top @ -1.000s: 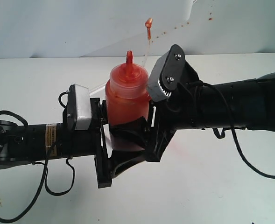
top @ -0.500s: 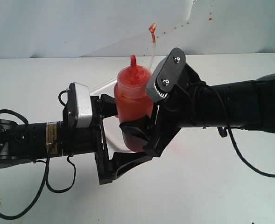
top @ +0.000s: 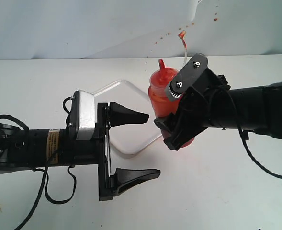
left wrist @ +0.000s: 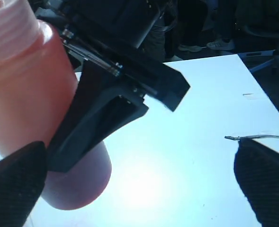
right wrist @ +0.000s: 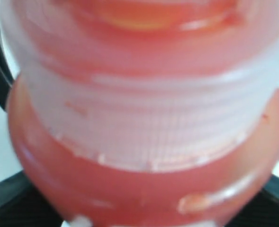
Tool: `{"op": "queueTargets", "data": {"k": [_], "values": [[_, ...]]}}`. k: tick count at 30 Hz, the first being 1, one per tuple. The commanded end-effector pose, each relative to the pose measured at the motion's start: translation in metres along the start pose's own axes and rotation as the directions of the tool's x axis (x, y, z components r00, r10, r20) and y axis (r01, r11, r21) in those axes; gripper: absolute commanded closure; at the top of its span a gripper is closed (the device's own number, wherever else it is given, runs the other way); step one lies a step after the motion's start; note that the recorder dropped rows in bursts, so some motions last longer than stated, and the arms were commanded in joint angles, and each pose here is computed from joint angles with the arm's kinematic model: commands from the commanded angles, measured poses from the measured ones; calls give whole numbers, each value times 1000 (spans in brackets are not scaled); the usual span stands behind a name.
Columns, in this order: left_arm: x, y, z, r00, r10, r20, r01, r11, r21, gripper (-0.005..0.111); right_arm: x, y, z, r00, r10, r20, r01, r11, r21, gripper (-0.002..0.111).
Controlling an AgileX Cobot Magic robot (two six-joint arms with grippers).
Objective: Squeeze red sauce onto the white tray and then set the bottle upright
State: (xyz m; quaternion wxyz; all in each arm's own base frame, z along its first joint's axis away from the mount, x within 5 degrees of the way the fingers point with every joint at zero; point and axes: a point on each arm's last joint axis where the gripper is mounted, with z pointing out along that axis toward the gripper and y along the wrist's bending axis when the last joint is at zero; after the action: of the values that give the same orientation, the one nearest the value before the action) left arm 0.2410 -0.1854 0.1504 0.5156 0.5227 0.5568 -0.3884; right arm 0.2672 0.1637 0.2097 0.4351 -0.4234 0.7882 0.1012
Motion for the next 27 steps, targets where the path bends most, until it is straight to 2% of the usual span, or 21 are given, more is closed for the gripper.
{"op": "queueTargets", "data": {"k": [1,8,12,16,18,23,27], "values": [[-4,-2,0,1000,11,18,-11,1000,11,2,-4,0,-3,999,28,23,-28,1000,-6,108],[-4,-2,0,1000,11,18,-11,1000,11,2,-3,-1,-3,999,38,16,-38,999,4,108],[-4,-2,0,1000,12,18,-13,1000,9,2,8,-11,5,992,123,-12,-123,992,3,108],[-3,-1,-1,1000,12,8,-12,1000,4,2,15,-10,13,985,171,28,-165,976,-144,108],[-1,0,-1,1000,12,-11,-12,1000,-2,2,17,-10,15,984,176,36,-167,971,-172,108],[3,9,-2,998,-24,-53,18,994,-112,2,30,-18,22,981,195,-11,-195,971,-141,108],[4,18,-8,997,-43,-58,33,985,-170,2,29,-9,26,987,157,33,-145,959,-244,108]]}}
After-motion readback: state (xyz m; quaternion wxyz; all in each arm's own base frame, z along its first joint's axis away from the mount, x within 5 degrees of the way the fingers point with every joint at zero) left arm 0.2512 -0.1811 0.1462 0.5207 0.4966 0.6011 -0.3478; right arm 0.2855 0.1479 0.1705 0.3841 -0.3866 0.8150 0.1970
